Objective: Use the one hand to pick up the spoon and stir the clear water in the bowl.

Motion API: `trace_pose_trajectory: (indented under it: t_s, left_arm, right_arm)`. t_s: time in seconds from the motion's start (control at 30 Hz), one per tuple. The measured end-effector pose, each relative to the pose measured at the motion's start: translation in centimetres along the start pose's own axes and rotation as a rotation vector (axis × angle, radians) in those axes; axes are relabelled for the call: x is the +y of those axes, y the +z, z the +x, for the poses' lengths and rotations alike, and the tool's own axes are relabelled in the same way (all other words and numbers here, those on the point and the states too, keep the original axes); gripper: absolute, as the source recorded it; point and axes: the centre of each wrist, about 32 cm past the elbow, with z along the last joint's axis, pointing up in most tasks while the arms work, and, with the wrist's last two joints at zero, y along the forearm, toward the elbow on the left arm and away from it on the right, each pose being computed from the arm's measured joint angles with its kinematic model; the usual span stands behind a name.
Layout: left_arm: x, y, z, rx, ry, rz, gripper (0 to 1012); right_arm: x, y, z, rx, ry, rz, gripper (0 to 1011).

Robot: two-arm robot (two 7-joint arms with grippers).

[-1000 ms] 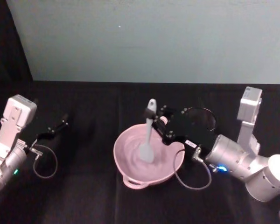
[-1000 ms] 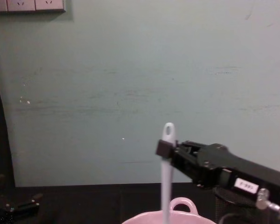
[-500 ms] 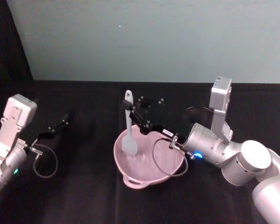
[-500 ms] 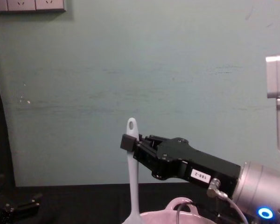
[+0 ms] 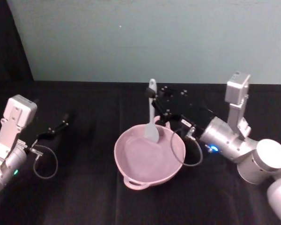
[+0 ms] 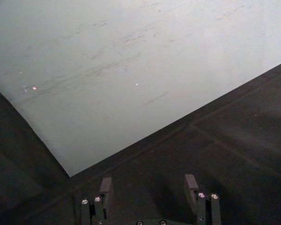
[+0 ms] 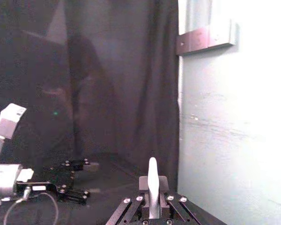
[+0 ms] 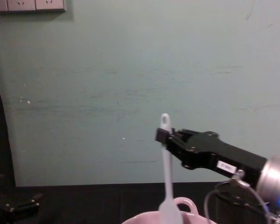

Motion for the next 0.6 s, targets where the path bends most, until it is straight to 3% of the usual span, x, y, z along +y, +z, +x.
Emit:
trace_pose_trajectory:
  t_s: [0.2, 0.33, 0.6]
  left_arm:
    - [0.0, 0.0, 0.0, 0.0, 0.0, 0.0, 1005]
    - [0.0, 0.0, 0.0, 0.0, 0.0, 0.0, 1005]
    - [0.0, 0.0, 0.0, 0.0, 0.0, 0.0, 1005]
  right_arm:
    - [-2.2, 0.4, 0.0, -0.004, -0.045, -0.018, 124]
    - [-3.7, 0.8, -0.6, 0.0, -0.054, -0.022, 124]
    - [-3.9, 1.1, -2.4, 0.034, 0.024, -0.016, 124]
